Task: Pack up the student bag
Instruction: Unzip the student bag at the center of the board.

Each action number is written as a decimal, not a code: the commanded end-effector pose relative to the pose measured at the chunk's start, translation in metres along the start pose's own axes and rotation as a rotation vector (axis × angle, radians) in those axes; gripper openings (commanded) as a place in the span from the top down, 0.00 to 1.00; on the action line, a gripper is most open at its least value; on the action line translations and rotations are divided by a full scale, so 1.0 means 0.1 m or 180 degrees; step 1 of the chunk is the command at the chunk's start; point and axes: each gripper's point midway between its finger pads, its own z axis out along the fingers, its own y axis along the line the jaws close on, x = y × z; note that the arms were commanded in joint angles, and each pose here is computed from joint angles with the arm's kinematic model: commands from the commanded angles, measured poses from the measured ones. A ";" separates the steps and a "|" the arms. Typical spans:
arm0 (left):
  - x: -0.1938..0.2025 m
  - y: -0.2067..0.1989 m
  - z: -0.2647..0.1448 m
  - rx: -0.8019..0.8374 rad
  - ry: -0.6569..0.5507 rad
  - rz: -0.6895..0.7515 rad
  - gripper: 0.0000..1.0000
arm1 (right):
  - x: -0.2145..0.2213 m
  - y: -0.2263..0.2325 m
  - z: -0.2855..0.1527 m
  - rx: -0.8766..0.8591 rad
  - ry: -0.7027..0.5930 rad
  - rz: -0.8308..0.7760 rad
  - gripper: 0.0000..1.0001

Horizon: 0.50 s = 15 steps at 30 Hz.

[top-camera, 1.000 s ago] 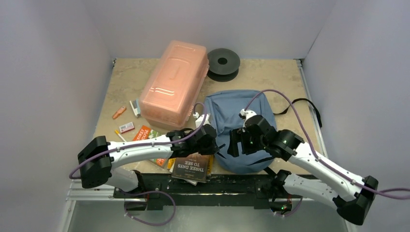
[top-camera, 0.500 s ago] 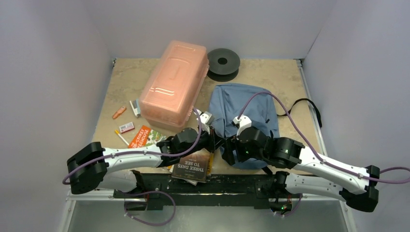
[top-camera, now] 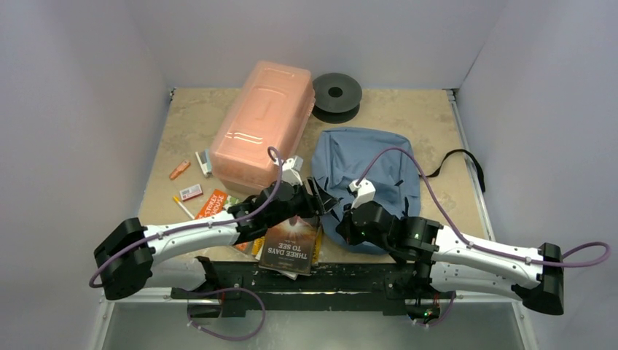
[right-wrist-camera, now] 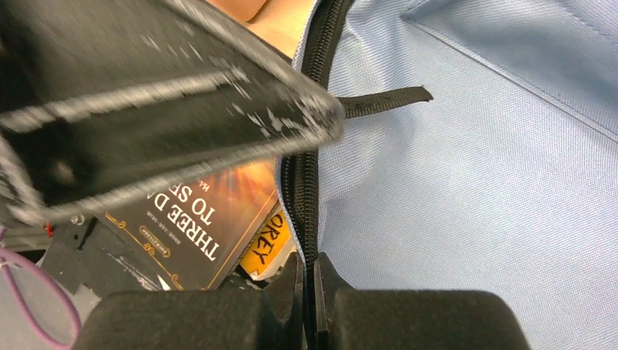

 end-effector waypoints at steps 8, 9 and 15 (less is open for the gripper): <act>0.08 0.04 -0.11 -0.0521 0.0301 -0.1094 0.42 | -0.55 0.14 -0.07 -0.0044 -0.0931 0.0226 1.00; 0.06 -0.02 -0.05 -0.0409 0.0280 -0.1041 0.45 | -0.54 0.18 -0.09 -0.0110 -0.0902 0.0192 1.00; -0.13 -0.16 0.09 -0.0035 0.0057 -0.0332 0.95 | -0.26 0.24 -0.14 -0.0240 -0.0375 -0.0064 0.70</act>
